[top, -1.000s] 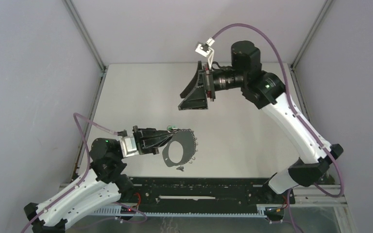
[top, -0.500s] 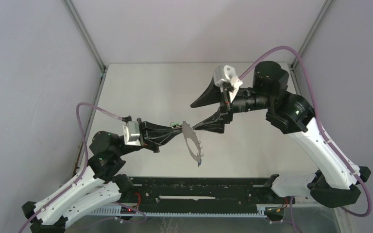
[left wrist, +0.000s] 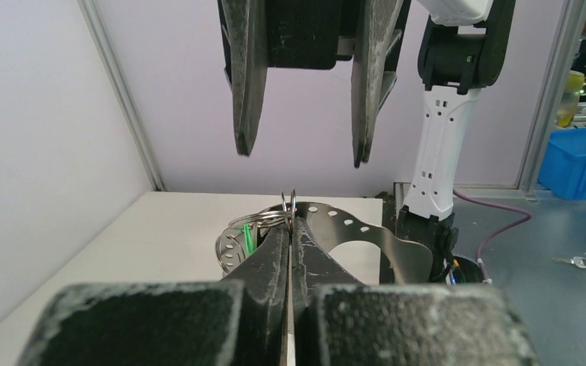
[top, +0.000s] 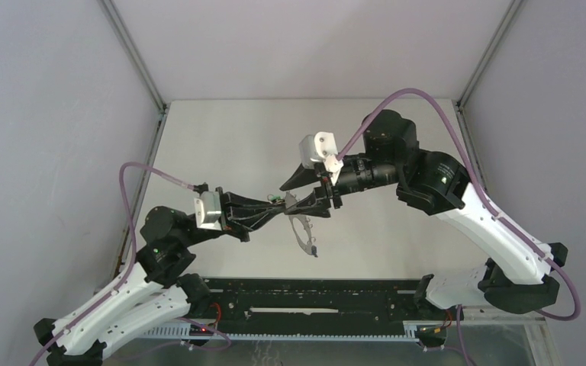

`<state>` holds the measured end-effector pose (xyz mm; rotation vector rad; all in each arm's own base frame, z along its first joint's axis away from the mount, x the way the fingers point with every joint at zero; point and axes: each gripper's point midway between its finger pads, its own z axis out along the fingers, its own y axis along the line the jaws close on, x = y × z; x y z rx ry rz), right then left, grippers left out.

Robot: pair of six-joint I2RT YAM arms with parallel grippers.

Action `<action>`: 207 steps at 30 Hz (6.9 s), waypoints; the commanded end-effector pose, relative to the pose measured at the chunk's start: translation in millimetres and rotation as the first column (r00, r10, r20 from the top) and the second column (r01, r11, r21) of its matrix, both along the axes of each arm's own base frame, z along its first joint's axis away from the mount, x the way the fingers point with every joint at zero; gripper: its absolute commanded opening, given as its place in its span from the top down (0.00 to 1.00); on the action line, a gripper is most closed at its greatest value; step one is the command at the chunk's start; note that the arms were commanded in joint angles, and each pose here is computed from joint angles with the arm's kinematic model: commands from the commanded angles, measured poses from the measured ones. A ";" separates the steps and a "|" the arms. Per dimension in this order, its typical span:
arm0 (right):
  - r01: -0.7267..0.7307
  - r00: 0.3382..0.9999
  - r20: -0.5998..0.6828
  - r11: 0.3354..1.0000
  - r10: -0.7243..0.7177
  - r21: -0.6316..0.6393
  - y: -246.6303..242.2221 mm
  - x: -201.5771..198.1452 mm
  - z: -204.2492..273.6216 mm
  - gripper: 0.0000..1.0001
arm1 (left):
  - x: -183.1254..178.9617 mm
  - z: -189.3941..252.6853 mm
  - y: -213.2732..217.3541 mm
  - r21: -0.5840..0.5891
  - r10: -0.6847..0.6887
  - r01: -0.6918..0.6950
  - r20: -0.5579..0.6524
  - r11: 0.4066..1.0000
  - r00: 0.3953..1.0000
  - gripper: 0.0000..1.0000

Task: Put the keys on the keyring

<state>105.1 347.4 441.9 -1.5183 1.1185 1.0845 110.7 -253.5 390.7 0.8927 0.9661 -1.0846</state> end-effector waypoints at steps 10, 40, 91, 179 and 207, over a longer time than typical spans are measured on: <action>0.032 0.996 0.084 0.993 -0.022 -0.113 6.5 3.8 -12.6 0.58 | -3.9 22.0 8.6 -0.041 0.023 -0.020 0.081 0.999 0.996 1.00; 0.089 0.987 0.149 0.966 -0.054 -0.243 3.9 8.2 -35.9 0.99 | 3.6 25.5 6.0 -0.010 0.033 -0.032 0.060 0.999 0.998 1.00; -0.052 0.950 -0.310 0.970 -0.025 -0.237 -4.0 -11.7 -70.0 1.00 | -1.3 -5.1 23.3 0.312 -0.072 -0.210 0.696 0.927 0.715 0.31; 0.167 0.884 -0.457 0.980 -0.100 0.107 1.7 20.6 -42.3 1.00 | -13.1 -73.2 17.6 0.450 -0.324 -0.244 0.846 0.859 0.423 0.98; 0.200 0.917 -0.397 0.909 -0.042 0.365 -16.9 6.6 -27.5 1.00 | -7.0 32.9 25.7 0.192 0.074 -0.152 0.360 0.970 0.930 0.60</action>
